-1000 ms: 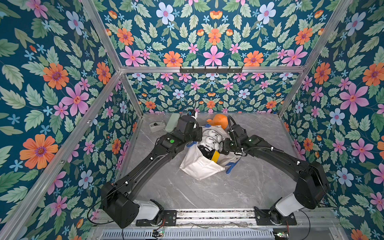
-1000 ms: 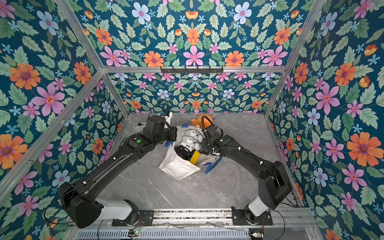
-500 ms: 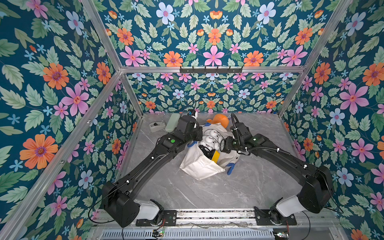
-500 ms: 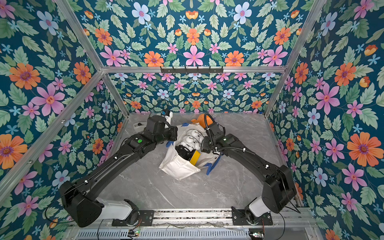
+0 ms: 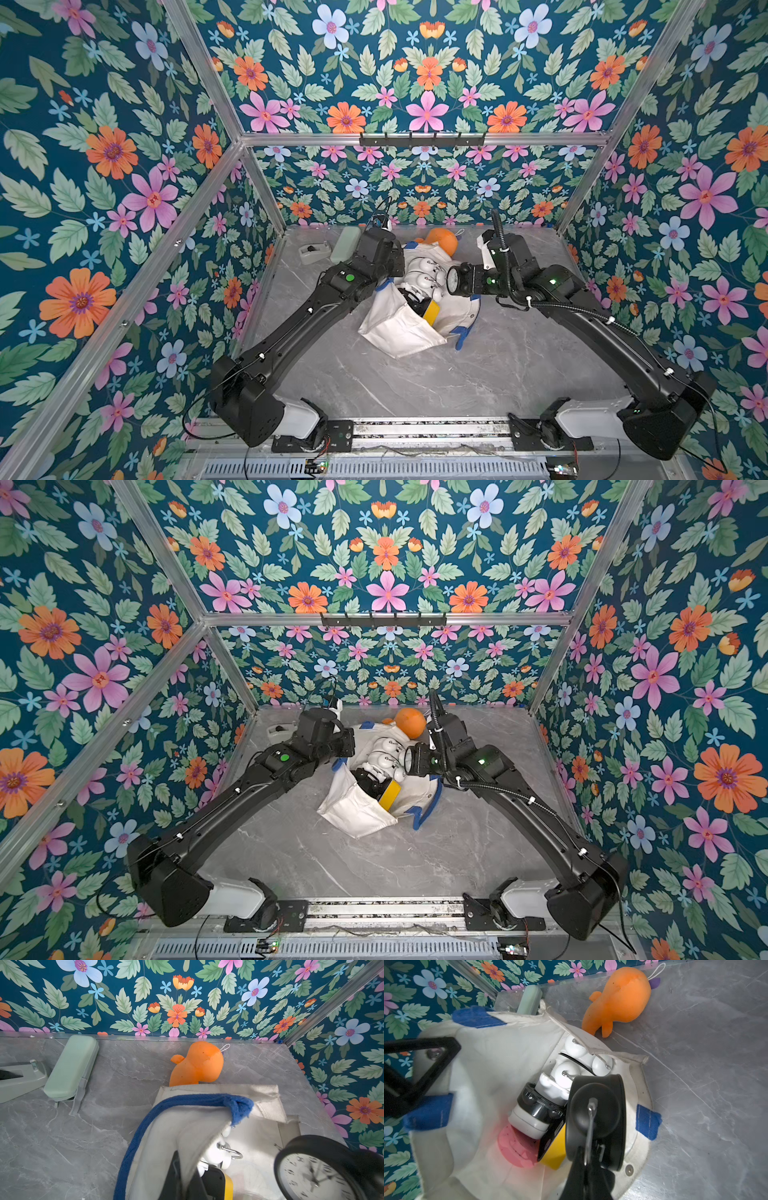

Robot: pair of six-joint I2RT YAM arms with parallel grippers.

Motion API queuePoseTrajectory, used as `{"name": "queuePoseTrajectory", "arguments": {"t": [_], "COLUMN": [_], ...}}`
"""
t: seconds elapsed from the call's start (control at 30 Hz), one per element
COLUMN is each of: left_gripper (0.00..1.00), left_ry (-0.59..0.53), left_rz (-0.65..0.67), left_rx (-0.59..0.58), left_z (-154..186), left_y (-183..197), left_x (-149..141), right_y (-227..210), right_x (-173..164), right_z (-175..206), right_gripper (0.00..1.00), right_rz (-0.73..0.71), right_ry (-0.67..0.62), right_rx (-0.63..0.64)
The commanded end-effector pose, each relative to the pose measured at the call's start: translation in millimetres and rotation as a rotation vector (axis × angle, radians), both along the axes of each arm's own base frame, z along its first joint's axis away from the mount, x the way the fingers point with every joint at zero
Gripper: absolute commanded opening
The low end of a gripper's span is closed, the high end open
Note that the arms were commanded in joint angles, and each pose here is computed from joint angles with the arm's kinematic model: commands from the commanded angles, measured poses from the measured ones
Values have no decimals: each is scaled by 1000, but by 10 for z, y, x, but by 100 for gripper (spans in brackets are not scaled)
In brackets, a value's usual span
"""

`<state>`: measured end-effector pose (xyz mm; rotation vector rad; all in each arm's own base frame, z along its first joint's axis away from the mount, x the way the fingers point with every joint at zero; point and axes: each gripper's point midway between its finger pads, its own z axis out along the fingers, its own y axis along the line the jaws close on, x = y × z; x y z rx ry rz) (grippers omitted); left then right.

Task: Take the alarm clock out of the canvas bag
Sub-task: Pick up the alarm from the canvas bag, then place the alarm at the center of the board.

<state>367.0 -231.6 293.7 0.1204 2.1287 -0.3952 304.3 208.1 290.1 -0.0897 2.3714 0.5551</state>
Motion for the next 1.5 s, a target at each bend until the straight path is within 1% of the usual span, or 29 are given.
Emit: {"name": "queuePoseTrajectory", "arguments": {"t": [0.0, 0.1, 0.17, 0.3, 0.4, 0.53, 0.73, 0.8, 0.87, 0.97, 1.1, 1.2, 1.47], "left_gripper": [0, 0, 0, 0, 0, 0, 0, 0, 0, 0, 0, 0, 0], "left_ry": [-103, -102, -105, -107, -108, -110, -115, -112, -109, -102, -94, -94, -86], "left_rz": [40, 49, 58, 72, 71, 72, 65, 61, 55, 44, 34, 25, 21], "left_rx": [-47, -41, -39, -35, -32, -36, -51, -54, -57, -64, -80, -90, -95], "left_z": [289, 293, 307, 325, 329, 340, 377, 371, 364, 352, 341, 348, 304], "left_y": [15, 49, 84, 146, 171, 194, 206, 204, 191, 164, 128, 107, 93], "left_x": [139, 144, 141, 125, 97, 67, 19, 9, 4, 2, 3, -1, -1], "right_y": [8, -42, -116, -312, -544, -974, -1565, -1696, -1811, -1907, -2005, -2020, -2020], "right_x": [-133, -212, -221, -163, -41, 200, 560, 672, 808, 974, 1130, 1214, 1364], "right_z": [192, 366, 478, 663, 786, 850, 569, 444, 304, 139, -148, -317, -838], "right_gripper": [0, 0, 0, 0, 0, 0, 0, 0, 0, 0, 0, 0, 0], "right_rz": [73, 100, 89, 46, -26, -180, -410, -462, -500, -532, -591, -602, -617], "right_ry": [-40, -88, -114, -130, -142, -150, -150, -146, -142, -134, -106, -81, 36], "right_rx": [8, 9, 16, 96, 175, 262, 310, 309, 347, 393, 375, 375, 372]}}
